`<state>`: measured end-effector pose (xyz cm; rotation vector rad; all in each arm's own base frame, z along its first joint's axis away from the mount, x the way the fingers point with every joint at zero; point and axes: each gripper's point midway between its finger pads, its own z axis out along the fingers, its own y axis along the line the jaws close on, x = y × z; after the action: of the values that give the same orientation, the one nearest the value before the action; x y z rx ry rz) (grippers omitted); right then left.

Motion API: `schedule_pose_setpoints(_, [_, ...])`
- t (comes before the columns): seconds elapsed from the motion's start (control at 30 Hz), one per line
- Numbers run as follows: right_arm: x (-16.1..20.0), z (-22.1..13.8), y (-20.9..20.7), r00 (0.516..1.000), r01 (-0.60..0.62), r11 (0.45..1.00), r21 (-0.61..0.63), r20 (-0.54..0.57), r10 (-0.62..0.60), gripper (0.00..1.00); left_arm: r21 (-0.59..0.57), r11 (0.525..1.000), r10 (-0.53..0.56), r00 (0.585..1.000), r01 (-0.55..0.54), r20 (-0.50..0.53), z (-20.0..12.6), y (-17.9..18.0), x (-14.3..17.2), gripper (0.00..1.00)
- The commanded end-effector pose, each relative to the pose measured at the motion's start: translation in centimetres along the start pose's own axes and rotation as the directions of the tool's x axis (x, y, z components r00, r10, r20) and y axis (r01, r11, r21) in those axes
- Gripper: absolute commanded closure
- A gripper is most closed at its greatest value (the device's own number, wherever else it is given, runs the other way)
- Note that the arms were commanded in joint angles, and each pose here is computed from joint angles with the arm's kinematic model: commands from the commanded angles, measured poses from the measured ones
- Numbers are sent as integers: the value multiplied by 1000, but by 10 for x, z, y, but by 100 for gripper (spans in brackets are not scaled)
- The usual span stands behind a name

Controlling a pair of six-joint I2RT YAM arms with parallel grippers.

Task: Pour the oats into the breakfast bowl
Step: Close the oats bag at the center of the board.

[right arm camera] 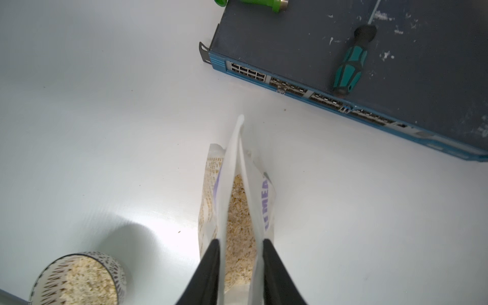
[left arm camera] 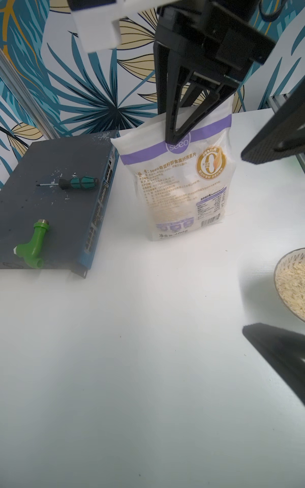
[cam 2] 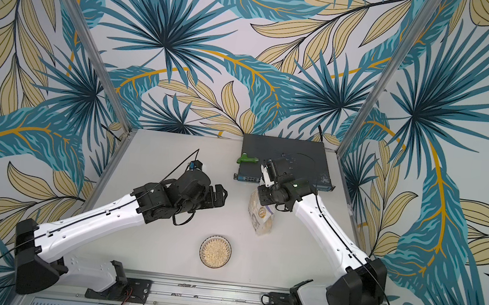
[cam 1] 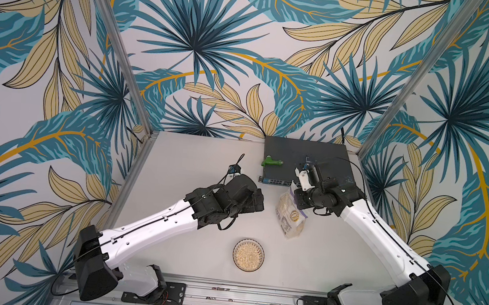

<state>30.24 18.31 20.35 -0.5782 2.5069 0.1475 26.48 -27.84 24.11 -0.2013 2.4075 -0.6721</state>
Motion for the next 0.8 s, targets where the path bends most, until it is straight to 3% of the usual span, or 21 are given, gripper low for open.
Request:
schedule_pose_setpoints(0.0, [-18,-2,-5,999,-4,1000,24,51,2,100,3,1000,-7,1000,7,25,-7,5,-1,2])
schedule_pose_setpoints(0.17, [-32,-18,-9,993,-10,999,39,120,5,100,8,1000,-3,999,3,37,-11,11,0,3])
schedule_pose_setpoints(0.33, [-30,-9,-9,994,-14,1000,26,105,12,100,16,1000,-10,999,9,48,-13,16,1,3])
schedule_pose_setpoints(0.37, [-29,-6,-9,995,-17,1000,20,94,15,93,16,1000,-10,999,9,49,-14,17,1,3])
schedule_pose_setpoints(0.4, [-29,-3,-10,996,-18,1000,21,87,16,79,14,1000,-9,999,8,48,-15,17,2,3])
schedule_pose_setpoints(0.5, [-32,3,-11,996,-19,1000,21,85,17,67,8,1000,-7,999,6,48,-16,21,3,3])
schedule_pose_setpoints(0.77, [-41,17,-11,997,-13,1000,10,77,12,67,12,1000,-18,998,18,58,-21,25,3,3])
